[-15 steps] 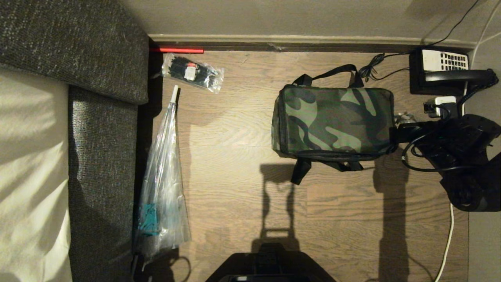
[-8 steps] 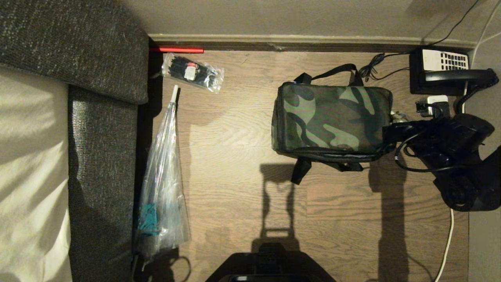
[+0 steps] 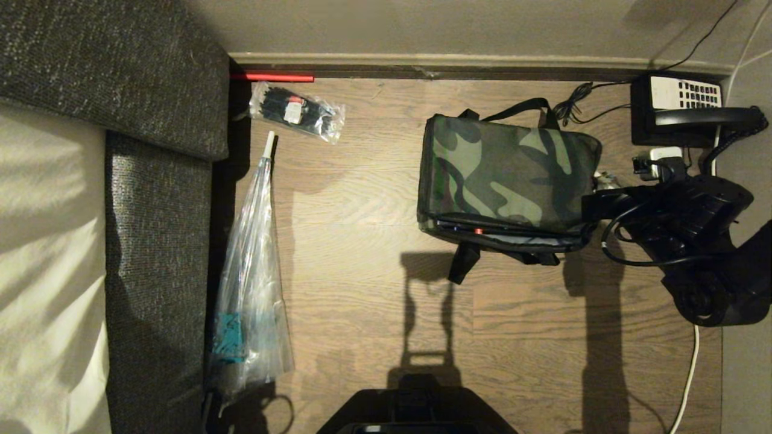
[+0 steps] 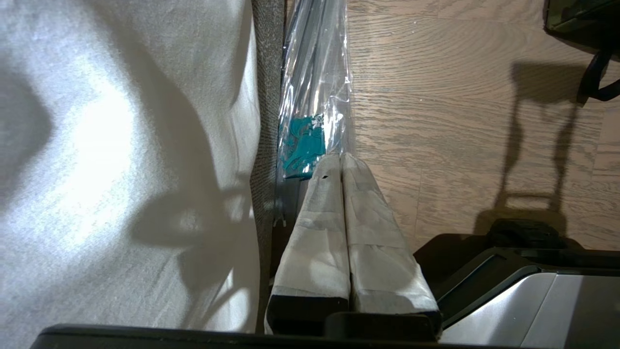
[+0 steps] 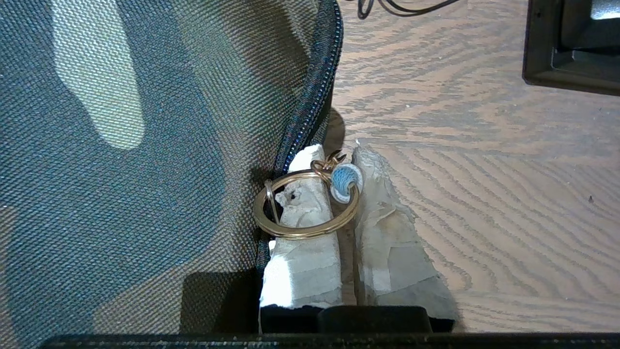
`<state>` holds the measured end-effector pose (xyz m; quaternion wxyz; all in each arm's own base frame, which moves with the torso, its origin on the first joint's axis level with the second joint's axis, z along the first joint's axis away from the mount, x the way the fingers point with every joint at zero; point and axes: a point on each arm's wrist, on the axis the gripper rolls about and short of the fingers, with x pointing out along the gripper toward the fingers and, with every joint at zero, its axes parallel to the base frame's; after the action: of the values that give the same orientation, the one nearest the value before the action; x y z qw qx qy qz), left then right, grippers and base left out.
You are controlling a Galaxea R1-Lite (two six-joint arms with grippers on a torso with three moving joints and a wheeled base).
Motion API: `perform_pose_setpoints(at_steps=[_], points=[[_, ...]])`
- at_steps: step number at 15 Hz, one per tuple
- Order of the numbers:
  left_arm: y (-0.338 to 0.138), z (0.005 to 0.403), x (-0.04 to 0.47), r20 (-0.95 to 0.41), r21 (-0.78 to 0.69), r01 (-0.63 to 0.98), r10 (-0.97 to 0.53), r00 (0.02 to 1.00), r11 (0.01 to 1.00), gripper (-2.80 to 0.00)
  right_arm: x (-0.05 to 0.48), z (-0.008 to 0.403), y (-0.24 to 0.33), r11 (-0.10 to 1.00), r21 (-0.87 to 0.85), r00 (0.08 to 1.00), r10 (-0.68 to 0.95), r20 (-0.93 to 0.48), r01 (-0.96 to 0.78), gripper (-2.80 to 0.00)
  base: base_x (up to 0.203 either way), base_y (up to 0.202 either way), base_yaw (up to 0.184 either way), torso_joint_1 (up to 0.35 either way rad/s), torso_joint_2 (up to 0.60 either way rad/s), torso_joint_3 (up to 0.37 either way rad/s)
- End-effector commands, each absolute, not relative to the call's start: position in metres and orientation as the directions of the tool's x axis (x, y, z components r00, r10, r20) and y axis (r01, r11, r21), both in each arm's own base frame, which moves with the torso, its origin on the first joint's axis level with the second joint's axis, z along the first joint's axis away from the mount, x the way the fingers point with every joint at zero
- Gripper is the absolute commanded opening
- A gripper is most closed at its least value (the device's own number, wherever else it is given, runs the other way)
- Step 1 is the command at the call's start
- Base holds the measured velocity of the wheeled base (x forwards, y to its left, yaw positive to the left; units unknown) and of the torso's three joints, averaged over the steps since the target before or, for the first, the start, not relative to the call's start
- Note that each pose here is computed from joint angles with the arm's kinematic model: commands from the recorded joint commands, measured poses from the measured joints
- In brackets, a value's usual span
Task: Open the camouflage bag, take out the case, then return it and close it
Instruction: Open the top of the storage box
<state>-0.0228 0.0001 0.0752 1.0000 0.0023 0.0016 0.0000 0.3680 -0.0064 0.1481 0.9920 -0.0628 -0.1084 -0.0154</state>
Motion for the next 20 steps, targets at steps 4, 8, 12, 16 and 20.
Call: perform_pose_setpoints(at_steps=[4, 8, 12, 16, 20], points=[[0.000, 0.075, -0.023, -0.005, 0.005, 0.000, 0.000, 1.000, 1.000, -2.80, 0.367, 0.147, -0.023, 0.988, -0.124, 0.975, -0.061, 0.212, 0.088, -2.80, 0.000, 0.000, 0.000, 0.000, 0.00, 0.000], [0.000, 0.075, -0.023, -0.005, 0.005, 0.000, 0.000, 1.000, 1.000, -2.80, 0.366, 0.147, -0.035, 0.985, -0.123, 0.973, -0.091, 0.213, 0.119, -2.80, 0.000, 0.000, 0.000, 0.000, 0.00, 0.000], [0.000, 0.075, -0.023, -0.005, 0.005, 0.000, 0.000, 1.000, 1.000, -2.80, 0.367, 0.150, -0.037, 0.986, -0.119, 0.970, -0.091, 0.226, 0.120, -2.80, 0.000, 0.000, 0.000, 0.000, 0.00, 0.000], [0.000, 0.075, -0.023, -0.005, 0.005, 0.000, 0.000, 1.000, 1.000, -2.80, 0.369, 0.155, -0.037, 0.987, -0.105, 0.965, -0.089, 0.247, 0.118, -2.80, 0.000, 0.000, 0.000, 0.000, 0.00, 0.000], [0.000, 0.075, -0.023, -0.005, 0.005, 0.000, 0.000, 1.000, 1.000, -2.80, 0.372, 0.158, -0.037, 0.988, -0.102, 0.961, -0.088, 0.263, 0.118, -2.80, 0.000, 0.000, 0.000, 0.000, 0.00, 0.000]])
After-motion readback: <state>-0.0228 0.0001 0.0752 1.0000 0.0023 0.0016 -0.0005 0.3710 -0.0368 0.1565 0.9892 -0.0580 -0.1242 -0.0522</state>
